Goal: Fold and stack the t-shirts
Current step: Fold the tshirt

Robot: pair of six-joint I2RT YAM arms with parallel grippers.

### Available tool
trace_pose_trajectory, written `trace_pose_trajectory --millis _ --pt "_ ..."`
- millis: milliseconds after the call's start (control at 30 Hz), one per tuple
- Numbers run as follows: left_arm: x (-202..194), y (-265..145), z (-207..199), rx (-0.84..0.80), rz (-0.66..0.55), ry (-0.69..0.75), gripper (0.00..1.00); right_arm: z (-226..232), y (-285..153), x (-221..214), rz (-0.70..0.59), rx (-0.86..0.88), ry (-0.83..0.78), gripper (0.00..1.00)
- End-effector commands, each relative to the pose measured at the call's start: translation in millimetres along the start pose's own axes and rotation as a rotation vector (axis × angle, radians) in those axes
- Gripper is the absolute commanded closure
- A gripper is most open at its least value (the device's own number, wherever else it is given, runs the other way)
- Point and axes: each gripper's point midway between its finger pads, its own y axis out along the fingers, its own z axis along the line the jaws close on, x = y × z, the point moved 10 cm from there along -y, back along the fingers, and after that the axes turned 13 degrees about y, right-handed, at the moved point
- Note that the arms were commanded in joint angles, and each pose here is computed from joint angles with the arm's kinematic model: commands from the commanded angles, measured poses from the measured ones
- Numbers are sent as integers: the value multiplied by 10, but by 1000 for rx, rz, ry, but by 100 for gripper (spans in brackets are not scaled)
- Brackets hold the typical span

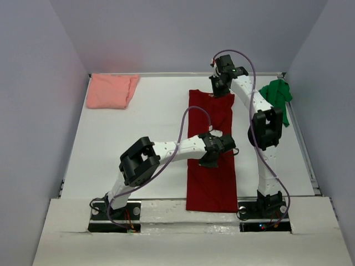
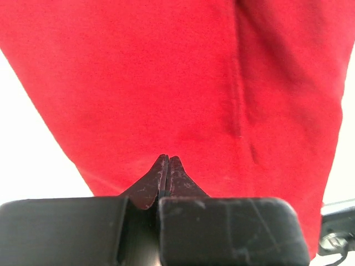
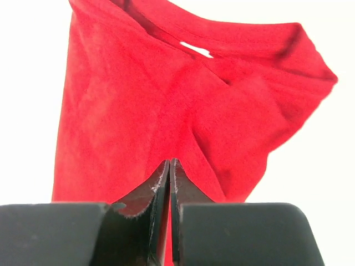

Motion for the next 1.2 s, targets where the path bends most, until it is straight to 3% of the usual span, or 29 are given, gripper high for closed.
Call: trace_pose_trajectory --millis 0,67,100,433,600,900,1167 --pt "115 -293 230 132 -111 -20 100 -25 -368 12 -80 -92 31 85" --pt "194 -328 357 140 -133 -12 100 -42 -435 -49 -68 -106 49 90" --pt "248 -327 401 126 -151 -16 100 -78 -389 -158 -32 -126 59 100" --pt "1066 -634 1349 59 -380 -63 100 -63 -643 -500 -44 -43 200 100" --pt "1536 -683 1413 -128 -542 110 100 -133 -777 -691 -56 -68 221 100" --pt "2061 -128 1212 -405 -536 280 100 -192 -893 -948 -43 -57 238 100" --pt "2232 525 1482 -520 -475 258 100 -204 -1322 -1154 -92 7 268 100"
